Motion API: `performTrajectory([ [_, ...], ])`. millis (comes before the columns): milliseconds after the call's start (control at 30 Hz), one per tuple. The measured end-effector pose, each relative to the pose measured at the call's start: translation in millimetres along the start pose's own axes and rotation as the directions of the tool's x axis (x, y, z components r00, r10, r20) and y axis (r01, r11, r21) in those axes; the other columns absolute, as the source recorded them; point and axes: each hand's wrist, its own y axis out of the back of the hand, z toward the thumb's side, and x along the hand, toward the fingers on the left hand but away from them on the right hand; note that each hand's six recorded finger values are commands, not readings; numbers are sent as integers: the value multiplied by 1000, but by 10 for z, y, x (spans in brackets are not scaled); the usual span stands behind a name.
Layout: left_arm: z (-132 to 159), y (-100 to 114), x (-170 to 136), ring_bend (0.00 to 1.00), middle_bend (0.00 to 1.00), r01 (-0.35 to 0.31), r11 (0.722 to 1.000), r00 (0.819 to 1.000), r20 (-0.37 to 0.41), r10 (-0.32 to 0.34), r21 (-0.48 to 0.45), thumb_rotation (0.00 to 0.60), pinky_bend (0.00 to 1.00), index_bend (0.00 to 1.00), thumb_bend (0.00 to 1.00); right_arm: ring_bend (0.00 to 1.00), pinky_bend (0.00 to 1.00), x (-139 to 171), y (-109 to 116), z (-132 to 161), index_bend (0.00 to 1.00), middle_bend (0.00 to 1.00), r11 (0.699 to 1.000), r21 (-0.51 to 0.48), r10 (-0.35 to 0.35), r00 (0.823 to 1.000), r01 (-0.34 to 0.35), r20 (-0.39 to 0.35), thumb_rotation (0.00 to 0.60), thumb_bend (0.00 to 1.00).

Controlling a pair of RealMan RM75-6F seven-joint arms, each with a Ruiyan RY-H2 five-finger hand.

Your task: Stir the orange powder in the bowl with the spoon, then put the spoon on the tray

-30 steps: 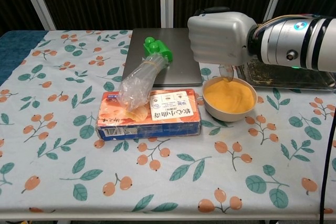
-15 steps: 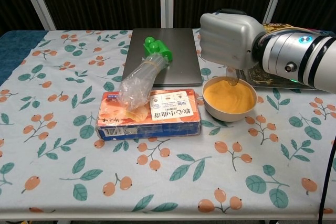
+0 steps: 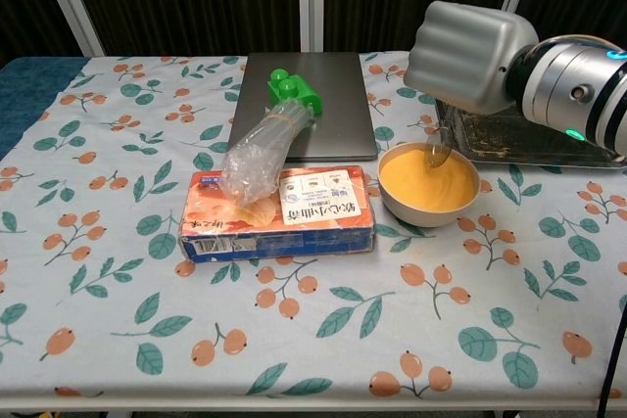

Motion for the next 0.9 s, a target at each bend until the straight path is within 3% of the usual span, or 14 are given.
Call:
performTrajectory([
  [100, 31, 15, 6, 77, 120, -1, 1000, 1000, 6, 1, 6, 600, 117, 204, 124, 930, 808, -16, -100, -115, 1000, 986, 990, -136, 38, 999, -33, 35, 600, 508],
  [200, 58, 22, 12, 77, 120, 1, 1000, 1000, 9, -1, 12, 600, 117, 204, 124, 930, 809, -27, -223, -222, 1000, 986, 960, -273, 89, 994, -69, 63, 600, 508],
  [300, 79, 22, 21, 77, 120, 6, 1000, 1000, 11, -7, 16, 600, 117, 204, 124, 930, 811, -27, -376, -319, 1000, 986, 904, -412, 158, 984, -110, 83, 600, 508],
  [367, 87, 25, 28, 77, 120, 9, 1000, 1000, 12, -9, 20, 600, 117, 204, 124, 930, 811, -17, -524, -399, 1000, 986, 852, -505, 216, 971, -138, 99, 600, 508],
  [500, 115, 32, 38, 77, 120, 9, 1000, 1000, 17, -9, 23, 600, 118, 204, 124, 929, 811, 7, -759, -493, 1000, 986, 777, -607, 293, 949, -166, 116, 600, 507],
  [633, 140, 17, 41, 77, 120, 16, 1000, 1000, 20, -17, 25, 600, 117, 204, 124, 929, 811, 37, -1070, -570, 1000, 986, 695, -693, 381, 916, -192, 129, 600, 508],
  [900, 169, 7, 38, 77, 120, 25, 999, 1000, 17, -25, 32, 600, 117, 204, 124, 928, 811, 30, -1576, -549, 986, 984, 618, -751, 486, 864, -232, 132, 600, 482],
])
